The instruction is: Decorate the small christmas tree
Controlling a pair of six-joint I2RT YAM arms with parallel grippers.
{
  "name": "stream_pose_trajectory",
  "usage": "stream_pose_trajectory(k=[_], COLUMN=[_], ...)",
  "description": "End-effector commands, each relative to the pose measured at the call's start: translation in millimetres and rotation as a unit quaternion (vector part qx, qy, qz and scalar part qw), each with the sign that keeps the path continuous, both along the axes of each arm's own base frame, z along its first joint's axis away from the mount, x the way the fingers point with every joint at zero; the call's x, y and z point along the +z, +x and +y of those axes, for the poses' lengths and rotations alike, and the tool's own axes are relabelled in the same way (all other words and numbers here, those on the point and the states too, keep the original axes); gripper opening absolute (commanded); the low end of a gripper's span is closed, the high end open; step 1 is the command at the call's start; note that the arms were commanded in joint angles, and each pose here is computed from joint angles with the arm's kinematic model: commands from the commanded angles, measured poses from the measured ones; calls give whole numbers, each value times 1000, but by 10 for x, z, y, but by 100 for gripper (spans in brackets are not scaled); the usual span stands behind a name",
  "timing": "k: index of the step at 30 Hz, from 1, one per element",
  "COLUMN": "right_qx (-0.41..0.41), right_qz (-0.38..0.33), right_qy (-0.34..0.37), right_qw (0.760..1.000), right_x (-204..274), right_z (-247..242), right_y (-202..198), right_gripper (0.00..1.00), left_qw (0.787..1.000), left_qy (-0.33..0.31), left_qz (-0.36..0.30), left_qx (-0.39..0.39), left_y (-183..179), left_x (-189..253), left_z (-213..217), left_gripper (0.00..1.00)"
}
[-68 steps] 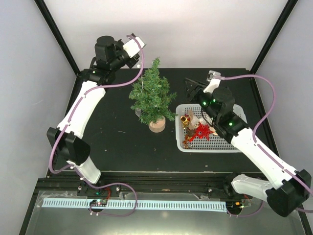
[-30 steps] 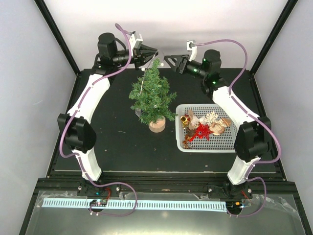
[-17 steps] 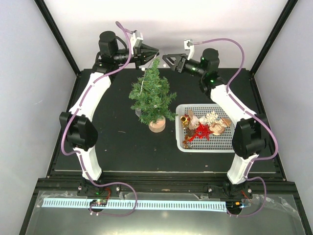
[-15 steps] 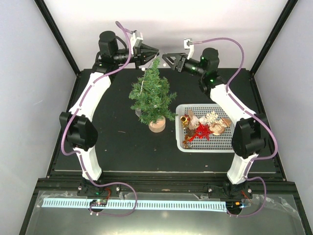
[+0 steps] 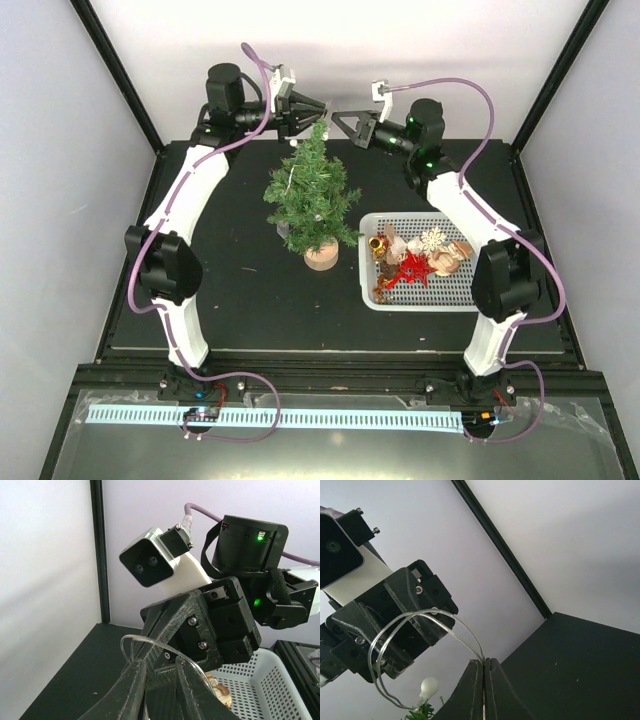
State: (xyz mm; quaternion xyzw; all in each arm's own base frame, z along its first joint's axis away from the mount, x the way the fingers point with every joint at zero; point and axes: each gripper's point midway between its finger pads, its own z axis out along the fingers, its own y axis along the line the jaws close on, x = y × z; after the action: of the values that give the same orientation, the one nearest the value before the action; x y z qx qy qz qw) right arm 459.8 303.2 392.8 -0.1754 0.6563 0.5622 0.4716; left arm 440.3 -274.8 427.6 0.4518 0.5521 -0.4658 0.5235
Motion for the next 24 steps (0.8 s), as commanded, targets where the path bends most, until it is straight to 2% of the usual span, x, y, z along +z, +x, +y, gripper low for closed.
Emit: stream_pose_trajectory(k=[1,4,8,10,13,18,20,21,24], right_qx=[0,-7,-12,-15,-23,-39,-47,-50,-58], right_qz=[-28,-33,-41,-44,-47,-46,-45,-44,-46], right_qy=[1,-3,-7,-7,-11,-20,-26,-27,-28], right_qw=[1000,999,999,999,999,998,998,997,997], right_x=[151,172,211,236,263,314,301,291,312], right_z=[-30,-68,-109,-129,-164,-223,-251,-265,-320], right_y=[-143,-198,-270,-306,-341,-372,-382,-395,-466], right_gripper=[1,1,1,1,1,1,1,1,1], left_qw=[1000,1000,1000,999,998,990,986,984,978], left_qy=[2,6,10,14,23,38,41,43,51], left_qz=[-16,-20,-21,-23,-32,-45,-50,-52,-58], left_qx=[-4,1,10,20,47,129,153,162,191], left_y=[-7,-11,11,29,94,303,346,358,406], left_x=[61,65,50,40,35,72,100,115,122], left_z=[-15,-2,8,17,48,175,224,250,318], left_gripper=[17,18,27,37,47,70,83,96,99])
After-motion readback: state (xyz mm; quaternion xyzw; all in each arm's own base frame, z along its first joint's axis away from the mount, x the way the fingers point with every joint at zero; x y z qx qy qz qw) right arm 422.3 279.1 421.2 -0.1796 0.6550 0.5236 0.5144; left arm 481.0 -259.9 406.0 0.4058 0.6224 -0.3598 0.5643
